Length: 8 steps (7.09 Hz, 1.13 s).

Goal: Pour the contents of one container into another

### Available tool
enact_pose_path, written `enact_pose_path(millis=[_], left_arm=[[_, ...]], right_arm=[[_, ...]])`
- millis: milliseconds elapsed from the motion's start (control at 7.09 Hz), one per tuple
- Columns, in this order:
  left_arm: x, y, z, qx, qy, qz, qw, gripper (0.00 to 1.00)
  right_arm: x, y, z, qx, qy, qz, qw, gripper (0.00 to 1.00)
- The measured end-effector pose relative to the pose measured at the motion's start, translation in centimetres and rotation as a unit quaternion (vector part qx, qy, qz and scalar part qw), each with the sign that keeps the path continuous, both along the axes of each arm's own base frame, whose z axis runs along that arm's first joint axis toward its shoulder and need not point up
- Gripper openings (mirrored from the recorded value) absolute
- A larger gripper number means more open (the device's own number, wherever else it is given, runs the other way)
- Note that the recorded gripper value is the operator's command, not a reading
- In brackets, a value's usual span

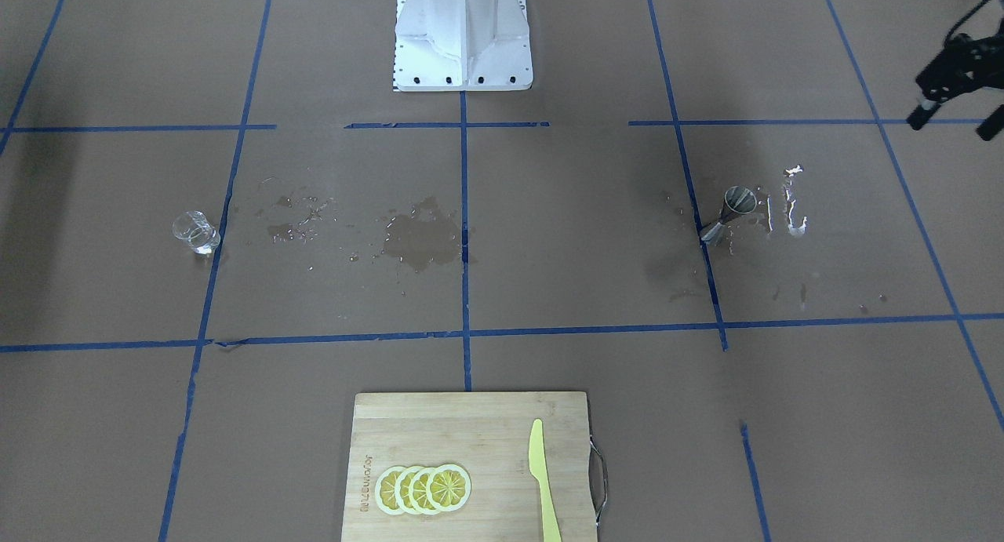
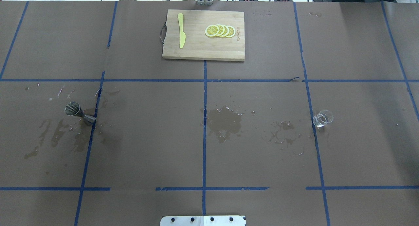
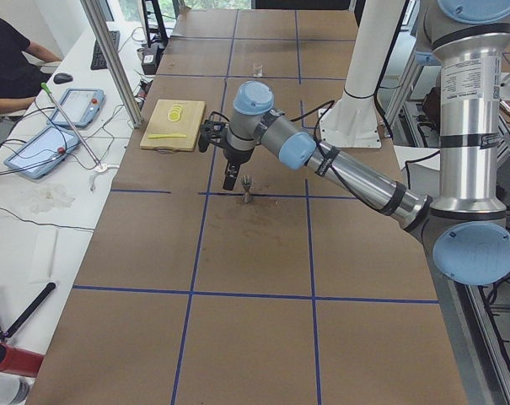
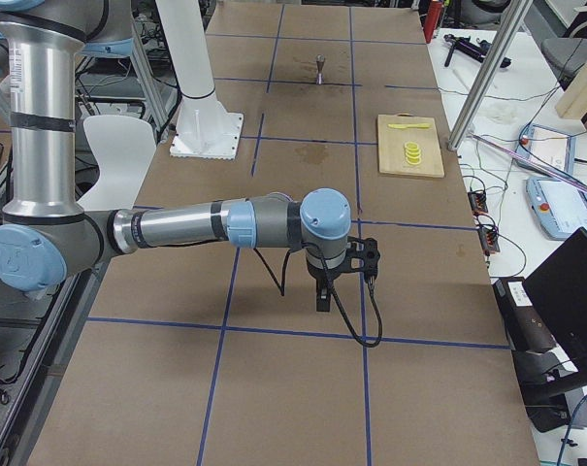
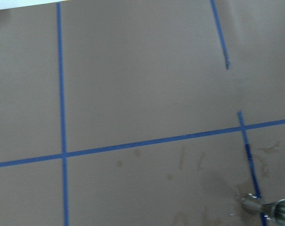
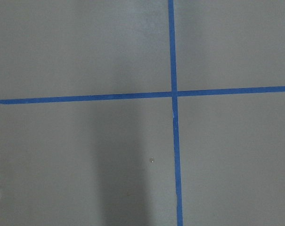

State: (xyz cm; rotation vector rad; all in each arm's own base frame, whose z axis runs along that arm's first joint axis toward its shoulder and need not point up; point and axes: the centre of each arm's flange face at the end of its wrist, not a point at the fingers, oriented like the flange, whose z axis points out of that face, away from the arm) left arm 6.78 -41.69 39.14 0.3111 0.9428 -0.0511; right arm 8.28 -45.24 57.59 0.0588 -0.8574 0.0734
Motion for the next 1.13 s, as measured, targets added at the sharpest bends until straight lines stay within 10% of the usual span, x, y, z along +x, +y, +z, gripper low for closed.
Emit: enact_pose_path(millis=[565, 1129], left_arm=[[16.3, 9.9, 1.1, -0.020, 0.037, -0.120, 0.9919, 0.98], [25.4, 14.0, 2.5, 0.031, -0.057, -0.234, 0.9701, 0.98]], right_arm=[[-0.2, -0.2, -1.0, 0.009, -0.010, 0.000, 0.9999, 1.00], [-0.3, -0.3, -1.6, 0.015, -0.010, -0.001, 0.9998, 1.00]])
